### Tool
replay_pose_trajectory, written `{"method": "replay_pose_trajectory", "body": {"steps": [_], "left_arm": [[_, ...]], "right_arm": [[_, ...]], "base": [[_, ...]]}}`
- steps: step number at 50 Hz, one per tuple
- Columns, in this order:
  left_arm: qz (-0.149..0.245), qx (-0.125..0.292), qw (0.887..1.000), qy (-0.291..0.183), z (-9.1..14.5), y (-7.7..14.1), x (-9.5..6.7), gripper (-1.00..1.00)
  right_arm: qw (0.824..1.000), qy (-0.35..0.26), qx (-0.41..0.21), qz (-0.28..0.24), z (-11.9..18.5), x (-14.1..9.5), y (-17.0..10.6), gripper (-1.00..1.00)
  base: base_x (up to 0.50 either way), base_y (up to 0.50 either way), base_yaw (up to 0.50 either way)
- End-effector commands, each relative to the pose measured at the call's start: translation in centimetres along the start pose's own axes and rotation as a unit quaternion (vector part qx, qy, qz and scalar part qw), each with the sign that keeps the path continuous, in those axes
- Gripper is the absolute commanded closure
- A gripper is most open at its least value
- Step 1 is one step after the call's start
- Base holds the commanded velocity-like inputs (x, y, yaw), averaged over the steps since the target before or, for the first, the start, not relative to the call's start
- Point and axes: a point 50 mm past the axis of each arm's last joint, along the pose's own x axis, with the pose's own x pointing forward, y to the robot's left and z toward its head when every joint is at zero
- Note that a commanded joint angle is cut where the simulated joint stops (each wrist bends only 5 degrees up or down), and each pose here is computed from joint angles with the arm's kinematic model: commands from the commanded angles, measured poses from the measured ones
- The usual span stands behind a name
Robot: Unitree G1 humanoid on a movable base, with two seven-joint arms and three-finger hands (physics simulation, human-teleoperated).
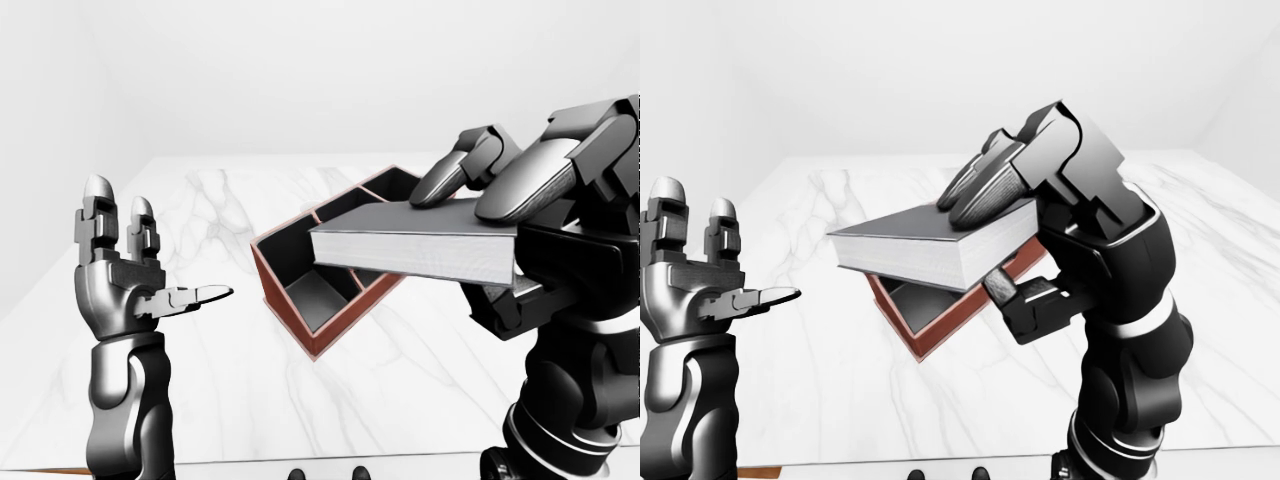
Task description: Pick up the book and place it in the left compartment of the caddy.
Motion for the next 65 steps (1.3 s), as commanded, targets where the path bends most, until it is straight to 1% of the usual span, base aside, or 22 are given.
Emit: {"method": "replay_pose_trajectory", "body": {"steps": [1,14,18,22,26,38,45,49,65], "left_arm": [[0.000,0.000,1.000,-0.001,0.0,0.0,0.0,-1.00],[0.001,-0.001,1.000,-0.001,0.0,0.0,0.1,-1.00],[0.001,0.000,1.000,0.003,-0.1,0.0,0.0,-1.00],[0.002,-0.001,1.000,0.003,-0.2,0.1,0.2,-1.00],[0.002,0.000,1.000,0.001,0.0,0.1,0.1,-1.00],[0.003,-0.001,1.000,-0.002,0.1,0.1,0.1,-1.00],[0.002,-0.001,1.000,-0.001,0.0,0.1,0.1,-1.00],[0.003,0.000,1.000,0.002,-0.1,0.1,0.1,-1.00],[0.003,0.000,1.000,0.000,0.0,0.1,0.1,-1.00]], "right_arm": [[0.998,0.004,0.047,-0.050,-0.8,-0.3,-0.7,1.00],[0.996,0.030,0.072,-0.048,-2.4,0.2,-0.3,1.00],[0.995,0.046,0.077,-0.044,-3.3,0.4,-0.1,1.00],[0.993,0.074,0.085,-0.036,-4.5,0.1,0.4,1.00],[0.992,0.086,0.090,-0.028,-5.1,0.1,0.9,1.00],[0.988,0.134,0.082,-0.006,-6.8,-0.5,1.7,1.00],[0.984,0.160,0.076,0.001,-7.7,-0.9,1.7,1.00],[0.984,0.161,0.074,0.001,-7.7,-1.0,1.7,1.00],[0.978,0.198,0.070,0.009,-9.1,-1.5,2.0,1.00]], "base": [[0.00,0.00,0.00],[0.00,0.00,0.00],[0.00,0.00,0.00],[0.00,0.00,0.00],[0.00,0.00,0.00],[0.00,0.00,0.00],[0.00,0.00,0.00],[0.00,0.00,0.00],[0.00,0.00,0.00]]}}
